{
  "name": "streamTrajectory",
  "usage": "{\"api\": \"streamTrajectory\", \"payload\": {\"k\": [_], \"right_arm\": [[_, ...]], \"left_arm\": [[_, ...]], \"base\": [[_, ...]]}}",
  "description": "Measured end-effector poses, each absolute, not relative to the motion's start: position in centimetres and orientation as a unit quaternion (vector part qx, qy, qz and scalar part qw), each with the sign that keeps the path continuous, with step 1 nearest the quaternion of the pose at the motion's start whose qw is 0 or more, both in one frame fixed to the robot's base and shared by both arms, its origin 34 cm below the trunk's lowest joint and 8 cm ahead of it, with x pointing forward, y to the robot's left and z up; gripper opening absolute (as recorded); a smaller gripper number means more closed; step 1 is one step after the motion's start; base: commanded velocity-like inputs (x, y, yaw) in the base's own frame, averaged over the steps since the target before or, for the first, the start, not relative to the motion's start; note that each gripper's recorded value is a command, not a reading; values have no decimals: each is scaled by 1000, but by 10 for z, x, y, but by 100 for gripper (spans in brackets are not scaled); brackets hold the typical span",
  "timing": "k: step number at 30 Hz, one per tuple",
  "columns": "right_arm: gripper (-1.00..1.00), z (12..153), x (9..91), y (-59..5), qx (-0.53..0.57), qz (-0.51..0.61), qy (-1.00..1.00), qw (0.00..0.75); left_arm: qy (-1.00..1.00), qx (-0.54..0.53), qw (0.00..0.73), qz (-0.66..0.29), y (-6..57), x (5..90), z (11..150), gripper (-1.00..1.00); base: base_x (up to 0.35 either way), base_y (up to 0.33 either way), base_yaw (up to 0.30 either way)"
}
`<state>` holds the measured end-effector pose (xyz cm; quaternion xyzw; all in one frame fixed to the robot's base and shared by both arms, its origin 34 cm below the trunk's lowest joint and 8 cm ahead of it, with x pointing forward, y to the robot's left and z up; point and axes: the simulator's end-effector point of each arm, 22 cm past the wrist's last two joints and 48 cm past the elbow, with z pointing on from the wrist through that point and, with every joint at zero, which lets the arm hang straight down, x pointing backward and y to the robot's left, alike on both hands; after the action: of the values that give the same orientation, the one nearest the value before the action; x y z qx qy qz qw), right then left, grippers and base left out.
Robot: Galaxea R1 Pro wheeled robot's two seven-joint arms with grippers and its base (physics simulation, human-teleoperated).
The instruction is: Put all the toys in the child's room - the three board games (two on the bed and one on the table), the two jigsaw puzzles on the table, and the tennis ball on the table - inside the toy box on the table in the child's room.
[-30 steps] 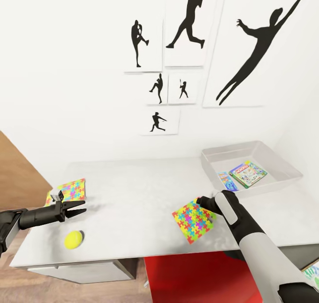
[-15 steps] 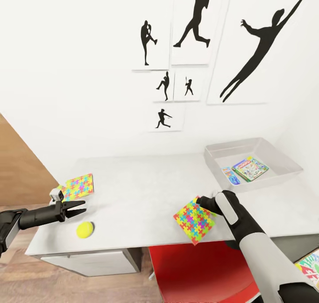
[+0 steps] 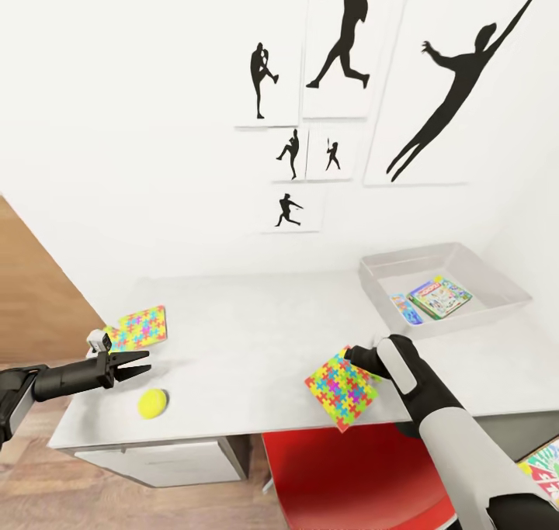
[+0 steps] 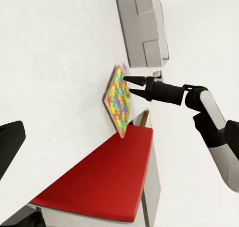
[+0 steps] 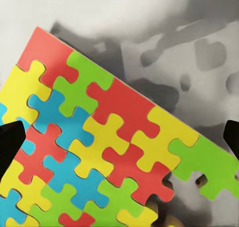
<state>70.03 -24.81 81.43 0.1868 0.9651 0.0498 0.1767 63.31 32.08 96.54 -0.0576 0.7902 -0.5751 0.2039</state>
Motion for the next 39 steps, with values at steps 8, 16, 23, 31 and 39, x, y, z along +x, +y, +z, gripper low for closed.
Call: {"api": "streamTrajectory", "payload": {"k": [8, 16, 23, 31, 39], "right_arm": [[100, 814, 698, -248, 186, 48, 966, 174], [100, 814, 698, -246, 186, 50, 966, 174], [100, 814, 699, -247, 185, 48, 966, 175], [100, 815, 698, -248, 183, 45, 966, 175], [100, 815, 698, -246, 184, 48, 966, 174]], "left_arm": [[790, -56, 206, -575, 321, 634, 968, 100], [790, -56, 206, -575, 321, 634, 968, 100], [790, -56, 206, -575, 321, 633, 968, 100], [790, -56, 206, -575, 321, 633, 969, 100], [790, -56, 206, -575, 321, 633, 968, 100]], "base": [[-93, 135, 0], [-140, 129, 0], [-130, 131, 0], [-38, 96, 0], [-1, 5, 0]]}}
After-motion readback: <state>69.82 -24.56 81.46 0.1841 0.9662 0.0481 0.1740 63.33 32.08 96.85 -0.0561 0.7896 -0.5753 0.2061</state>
